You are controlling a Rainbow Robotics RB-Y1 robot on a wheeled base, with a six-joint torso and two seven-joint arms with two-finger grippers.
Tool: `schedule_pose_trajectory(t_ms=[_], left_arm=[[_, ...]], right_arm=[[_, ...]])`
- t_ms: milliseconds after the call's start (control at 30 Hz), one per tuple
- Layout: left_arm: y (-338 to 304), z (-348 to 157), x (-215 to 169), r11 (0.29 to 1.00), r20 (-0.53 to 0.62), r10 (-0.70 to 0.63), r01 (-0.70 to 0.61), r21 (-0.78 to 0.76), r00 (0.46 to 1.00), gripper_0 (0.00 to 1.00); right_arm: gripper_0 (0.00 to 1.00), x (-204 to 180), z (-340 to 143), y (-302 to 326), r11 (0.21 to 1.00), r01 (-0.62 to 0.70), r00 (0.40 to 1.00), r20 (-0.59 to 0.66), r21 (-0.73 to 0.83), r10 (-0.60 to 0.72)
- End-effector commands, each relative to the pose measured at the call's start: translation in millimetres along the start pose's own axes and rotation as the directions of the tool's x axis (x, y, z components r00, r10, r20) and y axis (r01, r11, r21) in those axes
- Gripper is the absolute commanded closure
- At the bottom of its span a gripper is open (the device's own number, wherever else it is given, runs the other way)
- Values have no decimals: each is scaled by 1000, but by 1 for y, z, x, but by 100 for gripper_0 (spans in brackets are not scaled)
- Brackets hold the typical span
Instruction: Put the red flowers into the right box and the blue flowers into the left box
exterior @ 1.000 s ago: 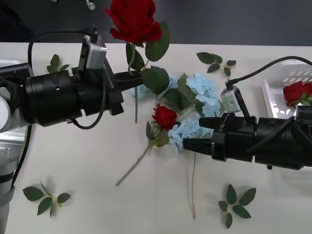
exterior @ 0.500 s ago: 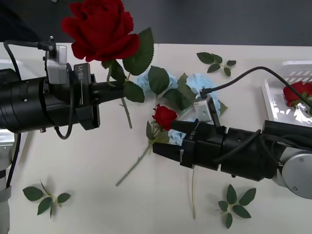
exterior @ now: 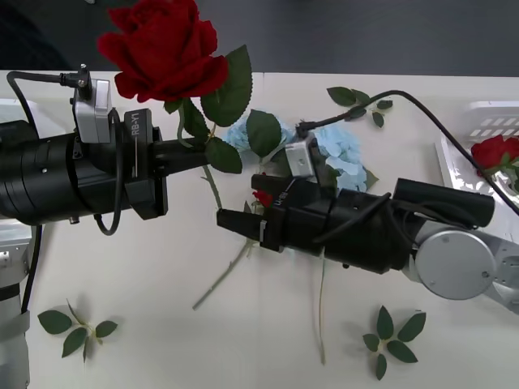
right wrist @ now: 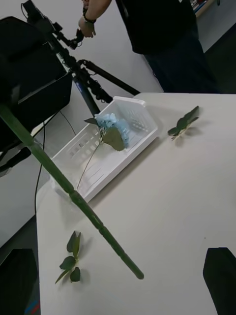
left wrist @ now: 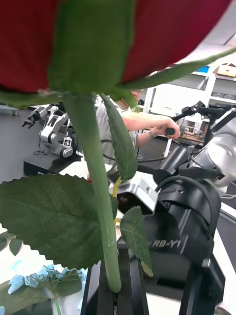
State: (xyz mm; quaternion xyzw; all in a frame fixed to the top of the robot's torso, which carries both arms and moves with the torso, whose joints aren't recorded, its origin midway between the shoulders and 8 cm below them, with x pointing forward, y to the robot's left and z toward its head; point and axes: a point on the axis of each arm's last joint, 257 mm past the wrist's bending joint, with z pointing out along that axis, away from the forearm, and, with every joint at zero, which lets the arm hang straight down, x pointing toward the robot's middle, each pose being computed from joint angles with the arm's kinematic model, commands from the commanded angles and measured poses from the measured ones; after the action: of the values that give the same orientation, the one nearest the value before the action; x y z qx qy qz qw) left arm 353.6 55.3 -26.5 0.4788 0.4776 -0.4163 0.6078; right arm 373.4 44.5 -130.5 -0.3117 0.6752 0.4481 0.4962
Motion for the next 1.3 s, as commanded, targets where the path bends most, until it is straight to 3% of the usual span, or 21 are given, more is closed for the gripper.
schedule_pose_trajectory(t_ms=[33,433,467,500,533,600,700,1300], left_arm=[[-6,-3,4,1000,-12,18,-18,7,1000,100],[-6,-3,4,1000,-12,18,-18,7,1000,100],[-6,-3,4,1000,-12,18,-18,7,1000,100],[-6,-3,4,1000,-12,18,-18,7,1000,100],[-6,-3,4,1000,-12,18,-18,7,1000,100],[-6,-3,4,1000,-12,18,-18,7,1000,100],[-6,-3,4,1000,-12,18,-18,7,1000,100],[-6,-3,4,1000,-12,18,-18,7,1000,97]], right_arm=[[0,-15,21,12,998,62,998,33,-34,-61],[0,-9,42,13,997,67,998,24,-47,-65],[5,-10,43,13,997,66,998,26,-47,-65],[24,-10,43,13,997,67,997,26,-47,-66],[34,-10,43,13,997,67,997,26,-47,-66],[75,-10,43,14,997,65,998,27,-48,-64],[100,-10,43,15,997,65,998,28,-49,-63],[100,-14,42,11,997,68,997,40,-38,-66]])
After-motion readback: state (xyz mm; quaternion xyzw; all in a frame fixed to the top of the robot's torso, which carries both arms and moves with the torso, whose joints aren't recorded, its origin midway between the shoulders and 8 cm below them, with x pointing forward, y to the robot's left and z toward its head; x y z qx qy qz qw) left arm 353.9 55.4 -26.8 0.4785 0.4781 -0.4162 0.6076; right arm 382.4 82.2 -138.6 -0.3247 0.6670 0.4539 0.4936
